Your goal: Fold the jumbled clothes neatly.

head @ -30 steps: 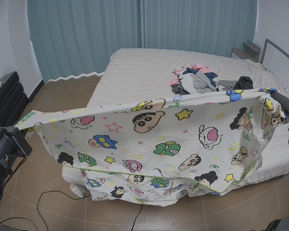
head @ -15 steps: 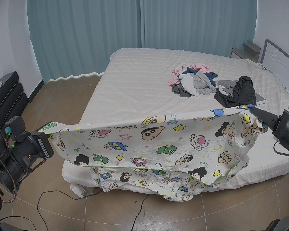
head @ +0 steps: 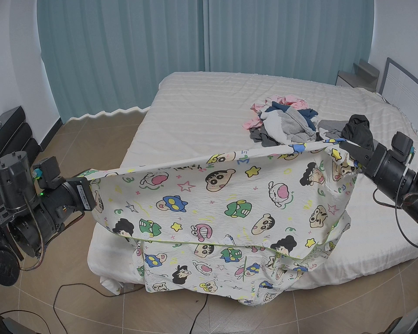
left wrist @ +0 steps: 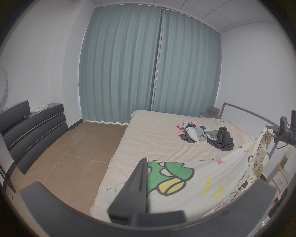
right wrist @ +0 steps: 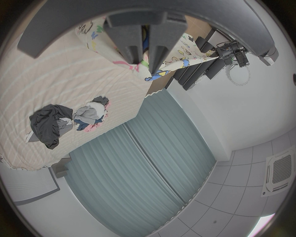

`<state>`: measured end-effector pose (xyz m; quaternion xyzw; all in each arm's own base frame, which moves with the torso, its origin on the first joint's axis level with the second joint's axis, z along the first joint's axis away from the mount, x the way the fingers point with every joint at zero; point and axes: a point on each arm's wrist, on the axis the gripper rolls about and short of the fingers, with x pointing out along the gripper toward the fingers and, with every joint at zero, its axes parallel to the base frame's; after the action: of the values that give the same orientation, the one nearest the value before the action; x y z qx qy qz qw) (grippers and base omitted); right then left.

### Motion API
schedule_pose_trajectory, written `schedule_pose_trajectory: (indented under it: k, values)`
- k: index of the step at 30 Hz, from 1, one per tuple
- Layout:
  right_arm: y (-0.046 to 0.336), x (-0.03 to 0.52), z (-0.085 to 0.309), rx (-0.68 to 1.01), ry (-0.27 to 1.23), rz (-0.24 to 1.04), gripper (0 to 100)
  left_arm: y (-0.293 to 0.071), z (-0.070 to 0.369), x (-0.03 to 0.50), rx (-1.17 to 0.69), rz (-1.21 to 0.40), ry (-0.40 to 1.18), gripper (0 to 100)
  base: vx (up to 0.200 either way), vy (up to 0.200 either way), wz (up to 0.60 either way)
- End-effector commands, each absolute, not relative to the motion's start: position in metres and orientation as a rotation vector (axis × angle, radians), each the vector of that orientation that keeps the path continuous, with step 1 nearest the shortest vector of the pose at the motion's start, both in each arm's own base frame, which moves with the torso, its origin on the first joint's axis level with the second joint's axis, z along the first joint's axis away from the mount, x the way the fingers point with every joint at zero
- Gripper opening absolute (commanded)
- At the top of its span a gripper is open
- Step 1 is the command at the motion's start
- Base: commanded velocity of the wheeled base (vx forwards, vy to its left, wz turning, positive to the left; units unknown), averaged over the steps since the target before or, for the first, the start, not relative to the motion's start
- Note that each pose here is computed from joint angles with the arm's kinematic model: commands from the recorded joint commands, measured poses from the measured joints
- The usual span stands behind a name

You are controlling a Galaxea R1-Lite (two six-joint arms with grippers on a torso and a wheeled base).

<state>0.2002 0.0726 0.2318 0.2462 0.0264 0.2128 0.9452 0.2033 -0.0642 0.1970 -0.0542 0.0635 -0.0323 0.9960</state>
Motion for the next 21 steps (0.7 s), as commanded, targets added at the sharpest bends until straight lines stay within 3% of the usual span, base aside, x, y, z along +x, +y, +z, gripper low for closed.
schedule_pose_trajectory:
  k: [1,21]
  values:
    - [0.077,0.237,0.209,0.494,0.112,0.382,0,-0.066,0.187,0.230,-0.099,-0.038,0.176,0,0.200,0.000,0.00]
    - [0.091,0.299,0.183,0.495,0.116,0.369,0,-0.080,0.155,0.295,-0.163,-0.013,0.168,0,0.200,0.000,0.00]
